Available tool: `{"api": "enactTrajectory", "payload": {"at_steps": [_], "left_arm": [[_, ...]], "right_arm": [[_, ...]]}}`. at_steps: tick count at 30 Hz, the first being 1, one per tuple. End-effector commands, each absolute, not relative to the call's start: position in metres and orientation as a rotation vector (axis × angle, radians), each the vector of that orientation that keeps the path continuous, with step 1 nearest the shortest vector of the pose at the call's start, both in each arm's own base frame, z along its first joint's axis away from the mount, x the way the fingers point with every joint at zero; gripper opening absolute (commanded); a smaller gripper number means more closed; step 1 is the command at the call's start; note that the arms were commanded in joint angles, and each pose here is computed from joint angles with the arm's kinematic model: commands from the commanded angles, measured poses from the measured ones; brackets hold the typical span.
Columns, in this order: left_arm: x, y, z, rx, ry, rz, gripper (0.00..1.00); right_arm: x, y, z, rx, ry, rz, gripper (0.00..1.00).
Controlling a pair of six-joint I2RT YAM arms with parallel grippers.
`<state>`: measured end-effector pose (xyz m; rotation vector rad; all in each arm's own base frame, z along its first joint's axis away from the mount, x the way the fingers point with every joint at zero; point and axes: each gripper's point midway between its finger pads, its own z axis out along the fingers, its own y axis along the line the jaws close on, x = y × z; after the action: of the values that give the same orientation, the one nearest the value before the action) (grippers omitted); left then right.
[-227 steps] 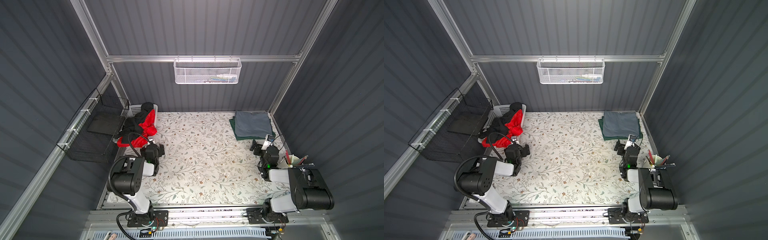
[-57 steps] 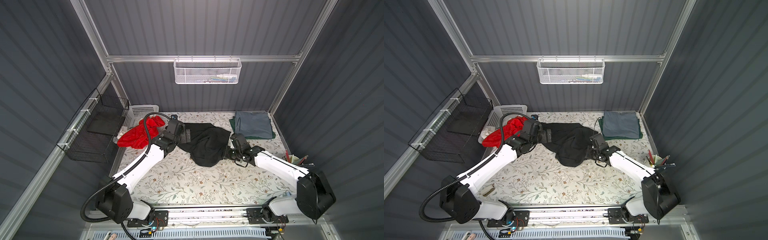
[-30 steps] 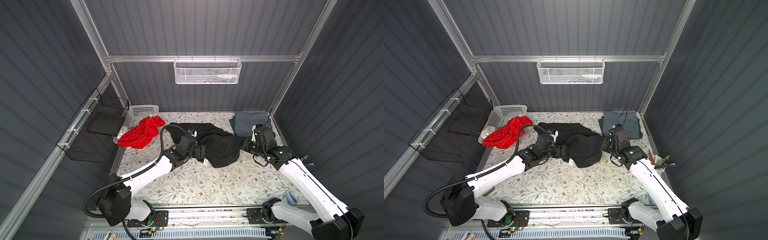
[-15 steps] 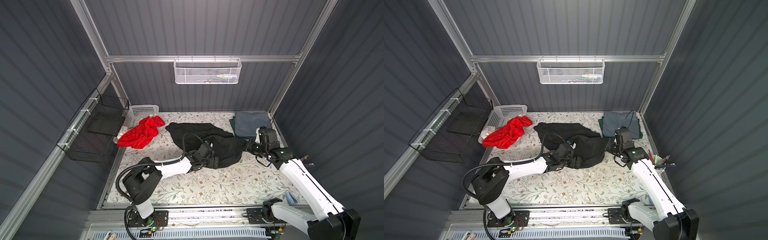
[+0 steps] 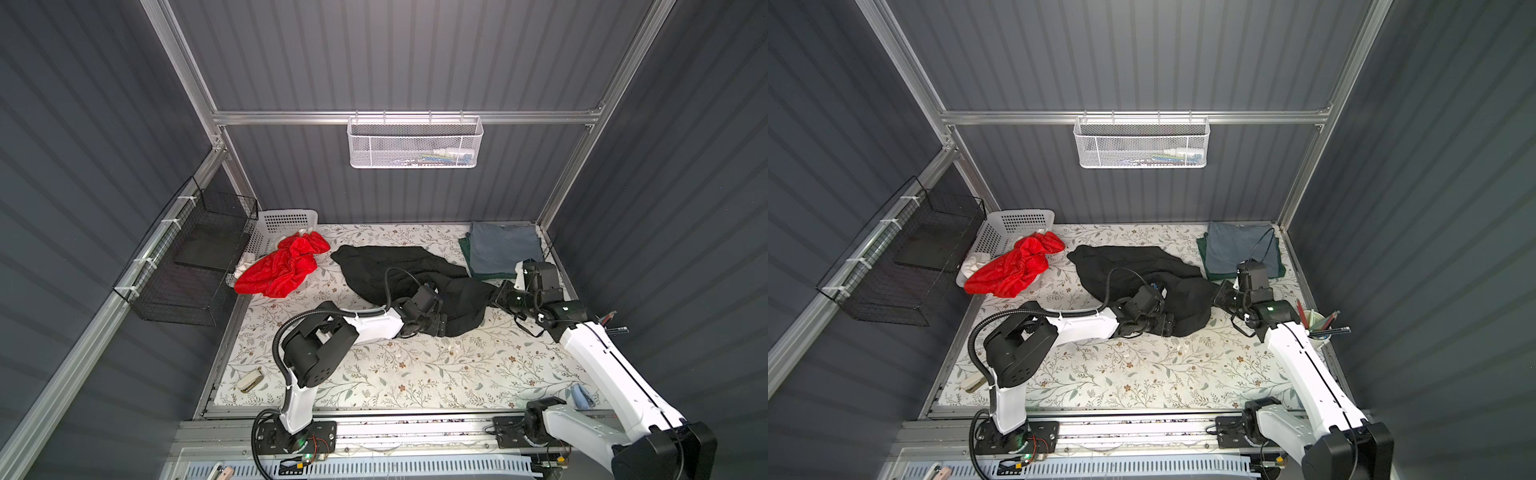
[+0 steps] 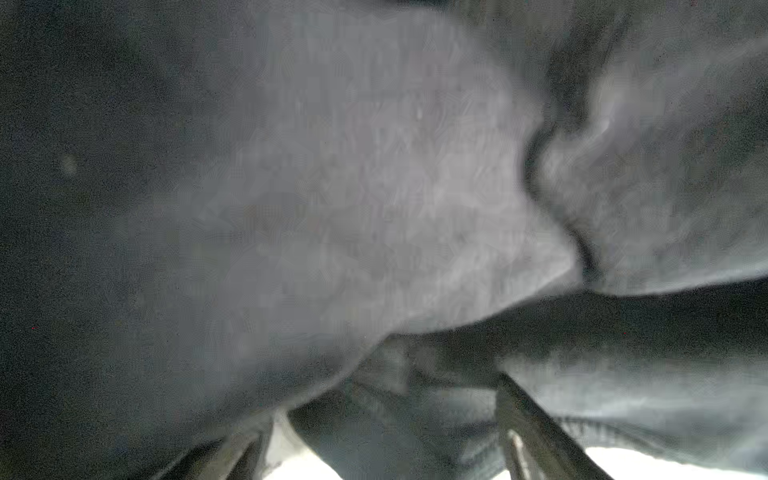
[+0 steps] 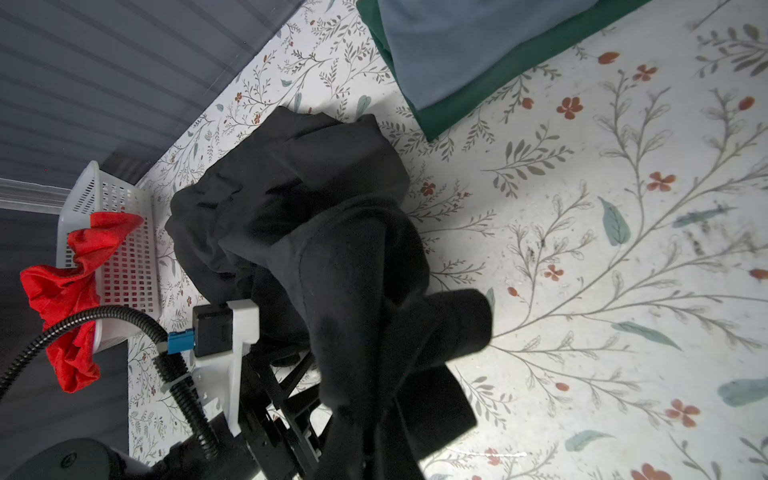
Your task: Fold and stack the t-shirts
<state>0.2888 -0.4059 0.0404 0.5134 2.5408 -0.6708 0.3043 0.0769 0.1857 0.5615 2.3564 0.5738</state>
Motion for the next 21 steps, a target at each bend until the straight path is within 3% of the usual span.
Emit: {"api": "enactTrajectory", "payload": {"at_steps": [1, 3, 7, 14, 17, 21], "left_arm": [[0.284, -0.409, 0.027, 0.533, 2.596, -0.658, 0.74], [0.285, -0.411, 0.024, 0.535, 2.606, -0.654, 0.66], [0.287, -0.414, 0.016, 0.537, 2.633, -0.632, 0.39], [0.287, -0.418, 0.013, 0.544, 2.640, -0.639, 0.16], [0.288, -0.417, 0.015, 0.543, 2.637, -0.638, 0.01], [0.289, -0.415, 0.020, 0.532, 2.619, -0.636, 0.00]], "right_arm": [[0.303, 0.076, 0.187, 0.580, 2.334, 0.605, 0.00], [0.301, 0.075, 0.184, 0.588, 2.336, 0.614, 0.00], [0.299, 0.072, 0.180, 0.608, 2.334, 0.614, 0.00], [0.297, 0.067, 0.169, 0.638, 2.342, 0.609, 0.00], [0.297, 0.067, 0.165, 0.646, 2.348, 0.608, 0.00], [0.297, 0.068, 0.161, 0.650, 2.359, 0.615, 0.00]]}}
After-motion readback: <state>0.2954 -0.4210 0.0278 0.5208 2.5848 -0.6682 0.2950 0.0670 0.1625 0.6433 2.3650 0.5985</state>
